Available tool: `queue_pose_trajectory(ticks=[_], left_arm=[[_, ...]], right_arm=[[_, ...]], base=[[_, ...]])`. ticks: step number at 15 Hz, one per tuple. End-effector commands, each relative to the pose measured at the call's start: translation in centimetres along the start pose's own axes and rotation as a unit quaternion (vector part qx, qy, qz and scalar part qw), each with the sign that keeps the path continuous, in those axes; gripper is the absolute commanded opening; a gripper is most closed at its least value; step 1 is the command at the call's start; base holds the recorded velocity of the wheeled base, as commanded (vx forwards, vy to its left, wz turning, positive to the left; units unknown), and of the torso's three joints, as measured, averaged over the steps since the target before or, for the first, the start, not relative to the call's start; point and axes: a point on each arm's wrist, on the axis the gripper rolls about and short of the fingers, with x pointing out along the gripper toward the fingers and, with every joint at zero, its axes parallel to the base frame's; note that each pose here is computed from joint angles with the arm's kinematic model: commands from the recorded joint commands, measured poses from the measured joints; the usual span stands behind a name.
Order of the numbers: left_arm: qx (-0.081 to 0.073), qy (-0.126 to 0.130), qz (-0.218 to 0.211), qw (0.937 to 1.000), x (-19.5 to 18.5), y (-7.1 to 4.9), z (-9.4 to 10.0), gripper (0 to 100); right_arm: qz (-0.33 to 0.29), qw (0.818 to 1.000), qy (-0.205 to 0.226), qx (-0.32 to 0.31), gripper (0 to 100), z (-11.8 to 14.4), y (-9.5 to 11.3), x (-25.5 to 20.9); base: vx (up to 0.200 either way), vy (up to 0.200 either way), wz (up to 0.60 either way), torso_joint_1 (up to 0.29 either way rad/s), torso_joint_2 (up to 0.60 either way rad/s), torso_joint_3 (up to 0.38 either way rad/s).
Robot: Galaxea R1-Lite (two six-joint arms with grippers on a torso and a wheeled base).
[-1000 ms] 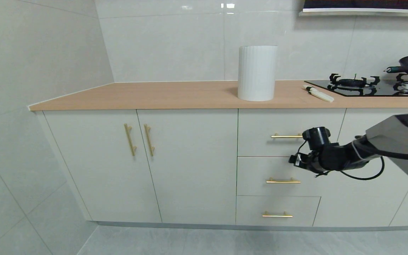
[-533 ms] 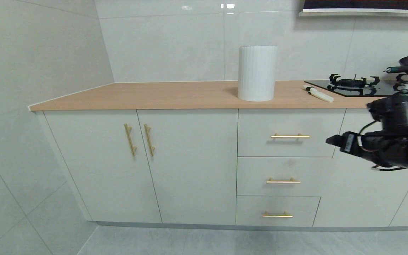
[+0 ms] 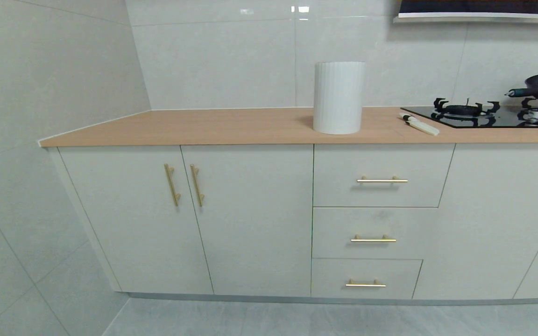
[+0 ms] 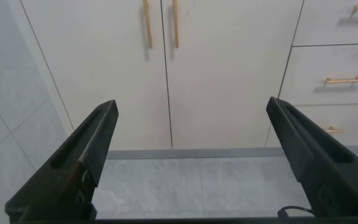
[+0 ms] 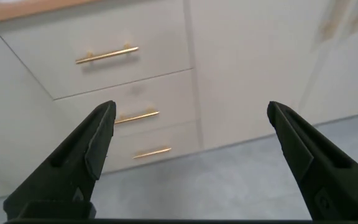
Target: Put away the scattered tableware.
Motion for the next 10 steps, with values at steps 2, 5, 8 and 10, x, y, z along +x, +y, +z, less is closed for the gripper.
queue_pose_trajectory(ticks=[2,5,8,10], left_arm=[[0.000,0.000,0.000,1.0000,0.0,0.0,0.0,100],[0.000,0.000,0.000,1.0000,0.0,0.0,0.0,100],[0.000,0.000,0.000,1.0000,0.0,0.0,0.0,100],[0.000,0.000,0.000,1.0000,0.0,0.0,0.0,100]], right_arm=[[-0.027,0.996,-0.077,-0.030,100,-5.2,-3.8,-8.3],[-0.061,0.991,-0.110,-0.032,100,-7.4,-4.5,-10.9],[-0.079,0.989,-0.123,-0.033,100,-9.2,-4.6,-10.9],[-0.088,0.988,-0.121,-0.032,100,-9.9,-4.5,-10.1]], base=[[0.000,0.000,0.00,0.000,0.00,0.000],[0.000,0.000,0.00,0.000,0.00,0.000],[0.000,0.000,0.00,0.000,0.00,0.000],[0.000,0.000,0.00,0.000,0.00,0.000]])
